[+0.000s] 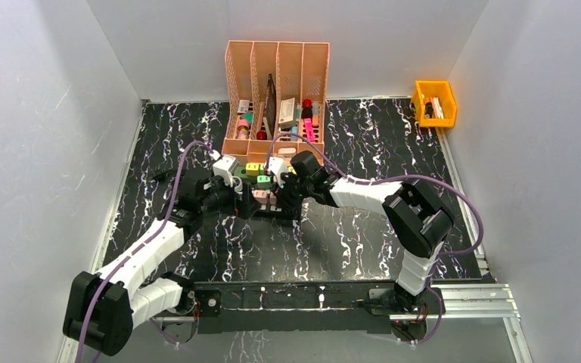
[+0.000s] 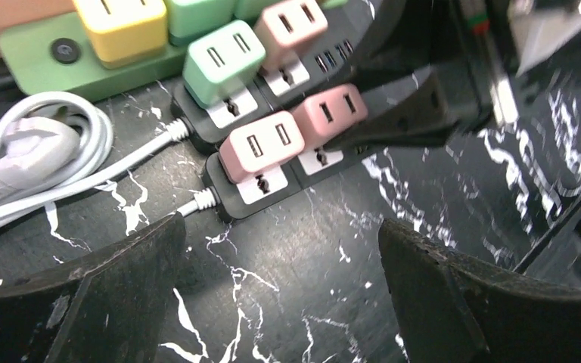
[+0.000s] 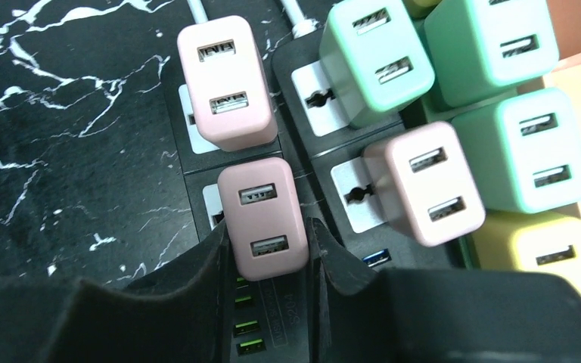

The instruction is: Pull the plug off the socket

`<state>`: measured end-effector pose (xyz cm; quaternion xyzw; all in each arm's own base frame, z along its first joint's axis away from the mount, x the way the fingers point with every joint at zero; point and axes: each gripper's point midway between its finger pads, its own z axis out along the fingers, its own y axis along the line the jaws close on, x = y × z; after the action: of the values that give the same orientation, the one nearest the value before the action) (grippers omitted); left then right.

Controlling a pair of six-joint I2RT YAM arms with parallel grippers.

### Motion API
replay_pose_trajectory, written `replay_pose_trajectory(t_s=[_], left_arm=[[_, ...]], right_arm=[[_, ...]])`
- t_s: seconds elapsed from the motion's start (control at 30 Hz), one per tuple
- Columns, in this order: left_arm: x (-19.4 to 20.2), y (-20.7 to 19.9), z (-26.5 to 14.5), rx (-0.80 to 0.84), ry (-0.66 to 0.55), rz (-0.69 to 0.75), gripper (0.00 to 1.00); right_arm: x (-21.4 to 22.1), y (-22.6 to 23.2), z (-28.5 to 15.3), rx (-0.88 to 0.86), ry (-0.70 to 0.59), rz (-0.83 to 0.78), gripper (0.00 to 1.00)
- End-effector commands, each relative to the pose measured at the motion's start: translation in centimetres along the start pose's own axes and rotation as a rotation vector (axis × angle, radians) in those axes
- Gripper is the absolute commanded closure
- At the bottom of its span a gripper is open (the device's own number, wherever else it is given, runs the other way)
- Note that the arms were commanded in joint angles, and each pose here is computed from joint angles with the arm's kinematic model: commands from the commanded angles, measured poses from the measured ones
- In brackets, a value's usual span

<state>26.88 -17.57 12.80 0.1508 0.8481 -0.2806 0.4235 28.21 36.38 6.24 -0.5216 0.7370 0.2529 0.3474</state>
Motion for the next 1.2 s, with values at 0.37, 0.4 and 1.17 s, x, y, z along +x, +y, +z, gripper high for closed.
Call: replay_pose_trajectory(t_s=[0.37,0.4,1.17], left_arm=[[1.2,-5.2,-0.2,0.466,0.017,0.517,0.05],[1.2,-5.2,0.1,0.468,0.021,0.508,0.06],[3.6,-6.1,1.8,0.625,0.088,0.357,0.62]], right_arm=[[-5.1,3.1,-5.1,-0.209,-0.172,-0.031,1.0],[-5.1,3.5,-5.2,-0.231,-0.173,-0.036,1.0],[-8.6,3.7,-7.5,-0.208,-0.328,-0.164,1.0]])
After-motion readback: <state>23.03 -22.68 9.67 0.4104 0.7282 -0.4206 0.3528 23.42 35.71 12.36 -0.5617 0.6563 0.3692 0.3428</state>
